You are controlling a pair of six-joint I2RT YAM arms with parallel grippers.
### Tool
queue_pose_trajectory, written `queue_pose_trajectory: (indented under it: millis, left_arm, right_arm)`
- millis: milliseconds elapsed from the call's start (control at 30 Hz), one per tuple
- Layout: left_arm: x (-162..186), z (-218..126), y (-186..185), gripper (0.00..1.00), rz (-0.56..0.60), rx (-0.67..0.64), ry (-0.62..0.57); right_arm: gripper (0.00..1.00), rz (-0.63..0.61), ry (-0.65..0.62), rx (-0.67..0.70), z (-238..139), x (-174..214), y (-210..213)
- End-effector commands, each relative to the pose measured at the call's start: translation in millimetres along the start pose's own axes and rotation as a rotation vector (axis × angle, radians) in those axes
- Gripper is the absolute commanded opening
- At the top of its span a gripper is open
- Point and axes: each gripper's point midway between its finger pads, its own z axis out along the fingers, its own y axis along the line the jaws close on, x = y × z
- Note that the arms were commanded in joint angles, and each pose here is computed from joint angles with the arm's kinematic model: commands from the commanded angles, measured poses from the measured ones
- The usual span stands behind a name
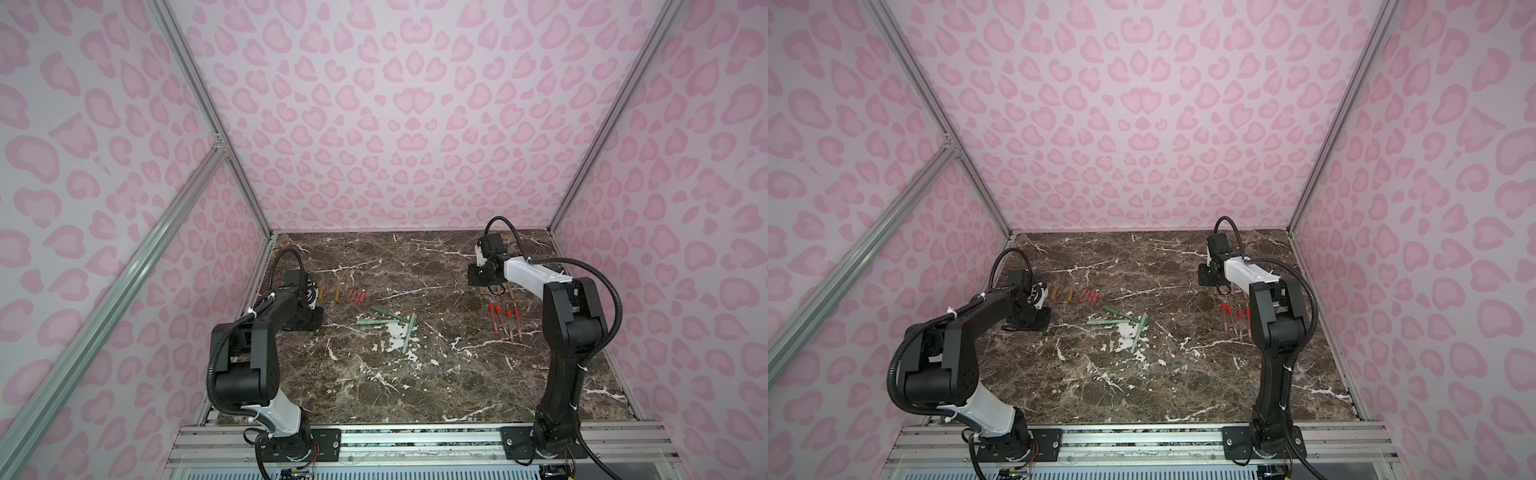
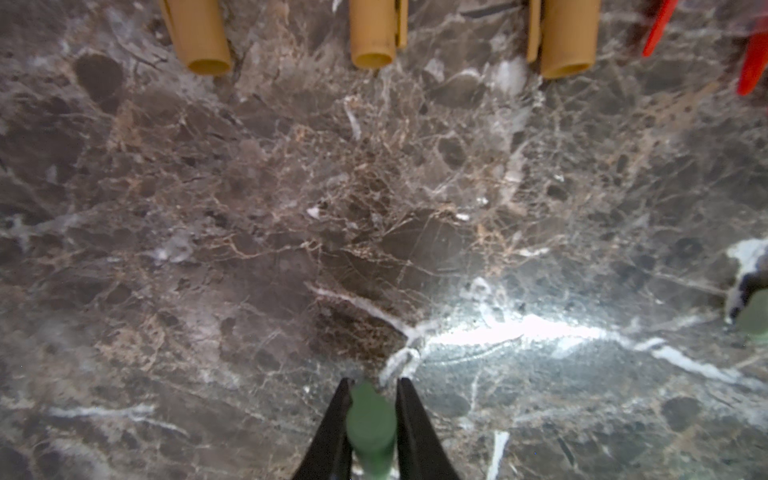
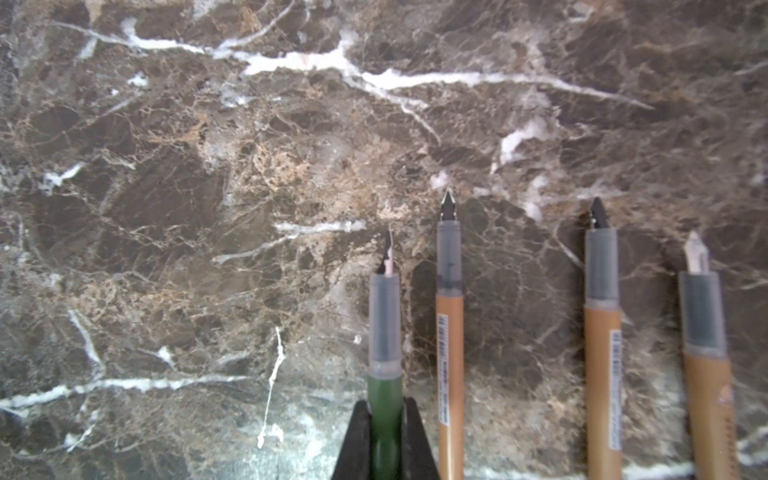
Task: Open the pen caps
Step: 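Set the green cap down while the right arm carries the marker toward the tan markers, then lower the uncapped green marker beside the tan markers and open the right gripper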
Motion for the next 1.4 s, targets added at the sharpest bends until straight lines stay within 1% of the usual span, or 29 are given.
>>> queue_pose_trajectory:
  millis: [0,100,133,233,267,333,433,533,600,700,800,967,1200,1367]
  left_arm:
    - [-1.4,-2.0,-1.8,0.27,-0.002,0.007,-0.003]
    - [-1.7,-3.3,-2.8,0.33,0.001,0.007,-0.006]
    - [-1.5,-3.6,-2.4,0.35,-0.001,0.006,-0.006]
    - [-7.3,-11.1,-2.7,0.35,0.005,-0.001,-0.032]
    - [-9.9,-15.4,-2.1,0.41,0.008,-0.007,-0.043]
    - [-15.9,-24.5,-3.1,0.45,0.02,-0.008,-0.073]
    - [-28.8,-42.2,-5.8,0.53,0.034,0.004,-0.149]
    - [-39.4,-60.2,-12.8,0.66,0.055,0.037,-0.226]
    - [-43.9,-71.5,-17.9,0.78,0.066,0.062,-0.272]
    - [-48.4,-82.7,-22.5,0.93,0.088,0.082,-0.319]
    - [-52.1,-91.0,-25.5,0.99,0.094,0.098,-0.352]
    - [-58.4,-101.8,-27.9,0.98,0.08,0.122,-0.385]
    - [-59.8,-103.9,-26.2,0.98,0.066,0.122,-0.39]
    - [-61.0,-106.8,-27.5,0.98,0.062,0.131,-0.397]
  right_arm:
    - [0.0,-0.012,0.019,0.027,6.1,2.9,-5.9]
    - [0.0,-0.009,0.035,0.033,12.4,5.3,-8.8]
    - [0.0,-0.009,0.021,0.03,10.8,-2.4,-7.1]
    - [0.01,-0.01,0.018,0.031,14.5,-8.6,-6.0]
    - [0.01,-0.011,0.02,0.035,15.8,-9.6,-6.4]
    - [0.01,-0.008,0.025,0.046,18.7,-11.4,-8.6]
    - [0.02,0.001,0.032,0.052,23.1,-12.3,-9.4]
    - [0.03,0.012,0.034,0.059,26.2,-13.1,-10.6]
    - [0.05,0.014,0.039,0.067,28.2,-12.2,-11.0]
    - [0.06,0.013,0.045,0.077,30.3,-10.3,-11.7]
    - [0.1,0.004,0.052,0.084,32.5,-7.3,-9.3]
    - [0.19,0.002,0.068,0.097,36.5,-1.6,-9.4]
    - [0.24,-0.003,0.065,0.099,35.4,-2.0,-7.6]
    - [0.28,-0.006,0.033,0.088,16.4,-14.0,-2.0]
